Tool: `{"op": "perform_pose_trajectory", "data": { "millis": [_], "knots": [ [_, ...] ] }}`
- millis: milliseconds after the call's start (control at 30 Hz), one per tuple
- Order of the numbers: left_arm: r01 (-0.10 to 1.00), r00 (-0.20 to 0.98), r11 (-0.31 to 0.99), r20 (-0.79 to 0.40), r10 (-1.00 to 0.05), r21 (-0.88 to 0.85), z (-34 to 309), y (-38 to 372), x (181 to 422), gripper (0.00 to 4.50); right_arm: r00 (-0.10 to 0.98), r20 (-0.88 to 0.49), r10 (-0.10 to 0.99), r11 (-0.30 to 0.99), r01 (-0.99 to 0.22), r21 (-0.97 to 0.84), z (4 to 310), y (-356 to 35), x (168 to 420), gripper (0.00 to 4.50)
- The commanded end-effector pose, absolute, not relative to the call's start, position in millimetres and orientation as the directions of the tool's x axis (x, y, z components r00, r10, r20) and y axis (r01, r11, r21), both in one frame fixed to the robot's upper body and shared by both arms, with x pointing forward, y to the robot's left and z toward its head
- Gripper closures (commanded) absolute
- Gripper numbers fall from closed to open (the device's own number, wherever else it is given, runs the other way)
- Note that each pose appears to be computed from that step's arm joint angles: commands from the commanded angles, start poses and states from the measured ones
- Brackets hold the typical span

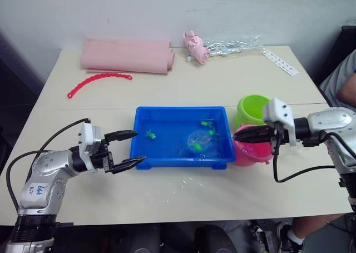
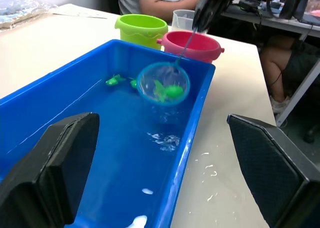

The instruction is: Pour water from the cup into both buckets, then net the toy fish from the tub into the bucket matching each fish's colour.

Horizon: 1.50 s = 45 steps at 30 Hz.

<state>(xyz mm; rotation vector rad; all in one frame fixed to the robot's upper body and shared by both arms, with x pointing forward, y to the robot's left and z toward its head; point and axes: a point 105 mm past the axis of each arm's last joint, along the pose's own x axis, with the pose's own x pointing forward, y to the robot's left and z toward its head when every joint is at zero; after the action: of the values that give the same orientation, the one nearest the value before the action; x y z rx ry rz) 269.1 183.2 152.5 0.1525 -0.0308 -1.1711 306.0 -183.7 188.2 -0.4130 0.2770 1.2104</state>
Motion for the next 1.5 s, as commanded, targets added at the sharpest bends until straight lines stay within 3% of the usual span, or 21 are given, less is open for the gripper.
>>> {"op": "perform_pose_trajectory", "data": {
  "millis": [33,367,700,933,1067,1300,1500],
  "knots": [
    [0.923,0.356,0.346,-0.031,-0.934,0.167,168,181,268,0.02,0.367,-0.397,0.841,0.323,-0.930,-0.176,197,-192,305,4.50],
    [0.919,0.359,0.359,0.030,-0.933,0.162,188,171,279,0.02,0.476,-0.261,0.840,0.410,-0.871,-0.269,215,-194,302,4.50],
    [0.905,0.374,0.393,0.135,-0.917,0.163,211,157,298,0.02,0.639,-0.082,0.765,0.575,-0.734,-0.362,245,-236,287,4.50],
    [0.920,0.336,0.360,0.160,-0.928,0.157,218,142,302,0.02,0.824,-0.047,0.564,0.713,-0.515,-0.476,252,-304,286,4.50],
    [0.925,0.326,0.348,0.155,-0.933,0.153,216,135,305,0.02,0.900,-0.048,0.433,0.740,-0.385,-0.552,237,-331,294,4.50],
    [0.938,0.297,0.311,0.111,-0.948,0.152,210,129,310,0.02,0.930,-0.050,0.363,0.588,-0.271,-0.762,212,-337,302,4.50],
    [0.946,0.283,0.295,0.100,-0.954,0.136,204,123,307,0.02,0.941,-0.019,0.337,0.285,-0.121,-0.951,216,-329,305,4.50]
  ]
}}
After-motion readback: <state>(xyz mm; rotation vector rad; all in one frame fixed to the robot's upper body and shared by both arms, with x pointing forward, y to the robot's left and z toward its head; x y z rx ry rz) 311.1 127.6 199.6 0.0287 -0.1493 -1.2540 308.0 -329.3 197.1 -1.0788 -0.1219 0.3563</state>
